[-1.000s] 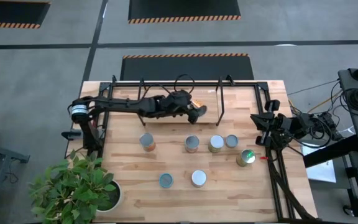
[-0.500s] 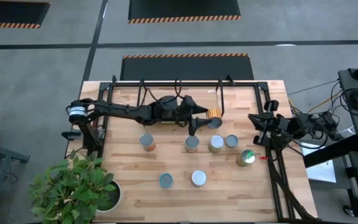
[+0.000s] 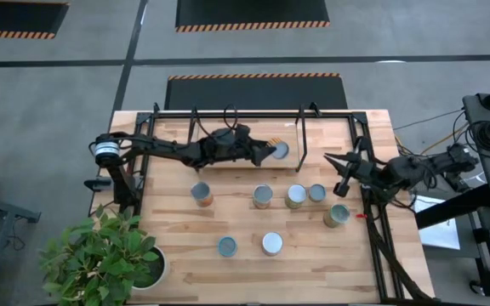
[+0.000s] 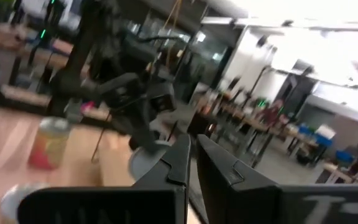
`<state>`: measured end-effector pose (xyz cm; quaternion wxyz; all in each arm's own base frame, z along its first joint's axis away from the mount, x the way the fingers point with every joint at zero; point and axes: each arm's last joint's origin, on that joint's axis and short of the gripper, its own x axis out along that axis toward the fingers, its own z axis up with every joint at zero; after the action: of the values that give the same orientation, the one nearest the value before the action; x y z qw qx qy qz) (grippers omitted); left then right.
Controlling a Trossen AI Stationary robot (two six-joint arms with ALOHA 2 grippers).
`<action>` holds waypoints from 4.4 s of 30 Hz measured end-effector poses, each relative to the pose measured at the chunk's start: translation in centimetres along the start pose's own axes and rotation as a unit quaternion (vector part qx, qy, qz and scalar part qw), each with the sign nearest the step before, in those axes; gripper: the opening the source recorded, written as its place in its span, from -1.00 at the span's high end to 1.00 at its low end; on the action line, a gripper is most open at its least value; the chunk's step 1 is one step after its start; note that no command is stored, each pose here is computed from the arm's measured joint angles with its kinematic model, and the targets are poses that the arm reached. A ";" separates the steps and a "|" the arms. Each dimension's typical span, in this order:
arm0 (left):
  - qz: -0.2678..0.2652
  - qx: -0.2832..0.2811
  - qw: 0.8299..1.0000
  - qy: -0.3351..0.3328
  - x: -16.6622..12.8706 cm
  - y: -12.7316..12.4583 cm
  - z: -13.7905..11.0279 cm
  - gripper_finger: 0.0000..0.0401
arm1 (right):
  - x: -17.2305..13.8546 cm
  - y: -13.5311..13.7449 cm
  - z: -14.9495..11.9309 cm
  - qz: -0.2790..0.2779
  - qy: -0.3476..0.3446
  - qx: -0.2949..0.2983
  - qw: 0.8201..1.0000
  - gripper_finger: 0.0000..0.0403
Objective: Pick and place cans onto a shelf
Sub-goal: Put the small yellow canned bean on the shelf
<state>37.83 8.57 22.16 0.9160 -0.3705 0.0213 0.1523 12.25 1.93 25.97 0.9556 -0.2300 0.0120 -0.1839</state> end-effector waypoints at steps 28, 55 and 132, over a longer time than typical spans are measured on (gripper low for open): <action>0.139 -0.003 0.990 -0.014 -0.1 2.5 -1.8 -0.36 | 0.9 0.1 0.6 -0.012 0.121 -0.013 0.993 0.91; 0.165 -0.039 0.985 -0.017 0.8 4.3 -3.0 -0.36 | 0.9 0.1 0.6 -0.011 0.122 -0.009 0.992 0.91; -0.024 0.213 0.975 0.059 -1.2 0.4 0.7 -0.48 | 3.4 1.2 2.6 -0.009 0.153 0.038 0.987 0.91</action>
<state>36.56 8.96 22.57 0.9743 -0.1761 0.0984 0.1004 16.07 2.83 27.95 0.9489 -0.1623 0.1494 -0.2257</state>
